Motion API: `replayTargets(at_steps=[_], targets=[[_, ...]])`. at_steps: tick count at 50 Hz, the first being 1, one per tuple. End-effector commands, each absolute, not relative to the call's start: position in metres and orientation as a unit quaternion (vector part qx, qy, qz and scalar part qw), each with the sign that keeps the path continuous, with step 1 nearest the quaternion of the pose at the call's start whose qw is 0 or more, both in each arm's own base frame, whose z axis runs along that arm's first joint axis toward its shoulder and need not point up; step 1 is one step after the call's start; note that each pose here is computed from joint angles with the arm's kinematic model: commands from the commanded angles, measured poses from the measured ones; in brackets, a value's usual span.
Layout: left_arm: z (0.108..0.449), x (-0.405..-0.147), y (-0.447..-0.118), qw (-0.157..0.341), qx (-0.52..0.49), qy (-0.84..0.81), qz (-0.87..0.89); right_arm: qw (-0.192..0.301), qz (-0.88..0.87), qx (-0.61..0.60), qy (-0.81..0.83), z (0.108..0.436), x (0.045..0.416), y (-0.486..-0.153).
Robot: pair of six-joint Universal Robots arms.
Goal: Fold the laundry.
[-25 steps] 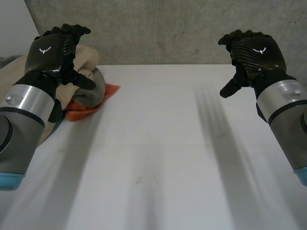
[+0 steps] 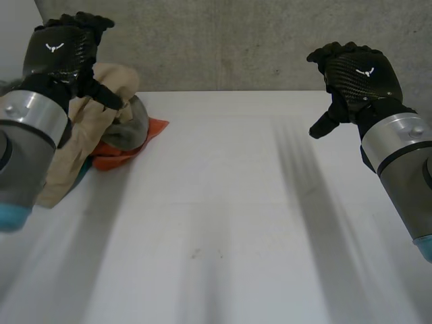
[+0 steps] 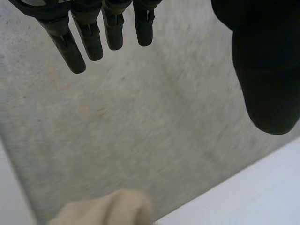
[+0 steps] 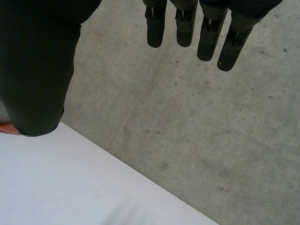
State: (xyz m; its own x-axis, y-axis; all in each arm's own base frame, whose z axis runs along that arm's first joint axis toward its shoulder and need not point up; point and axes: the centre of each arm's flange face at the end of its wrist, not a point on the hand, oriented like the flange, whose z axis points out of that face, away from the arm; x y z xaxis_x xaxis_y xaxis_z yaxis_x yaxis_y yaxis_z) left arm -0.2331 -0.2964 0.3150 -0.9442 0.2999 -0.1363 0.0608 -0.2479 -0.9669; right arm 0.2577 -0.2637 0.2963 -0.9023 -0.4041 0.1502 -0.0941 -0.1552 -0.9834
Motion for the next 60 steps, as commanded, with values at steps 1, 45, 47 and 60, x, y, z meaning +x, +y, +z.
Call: replayTargets(at_steps=[1,45,47,60], targets=[[0.287,-0.196,-0.370,-0.085,-0.196,-0.612,0.761,0.105,-0.732,-0.196,0.643,0.294,0.258,-0.264],[0.337,-0.301,-0.313,0.263,-0.154,-0.533,0.789,0.092,-0.732,-0.186,0.649,0.291,0.250,-0.278],[0.322,-0.329,-0.288,0.303,-0.183,-0.541,0.763,0.090,-0.734,-0.183,0.648,0.293,0.248,-0.280],[0.200,-0.397,-0.247,0.289,-0.310,-0.614,0.665,0.081,-0.739,-0.176,0.646,0.296,0.241,-0.286]])
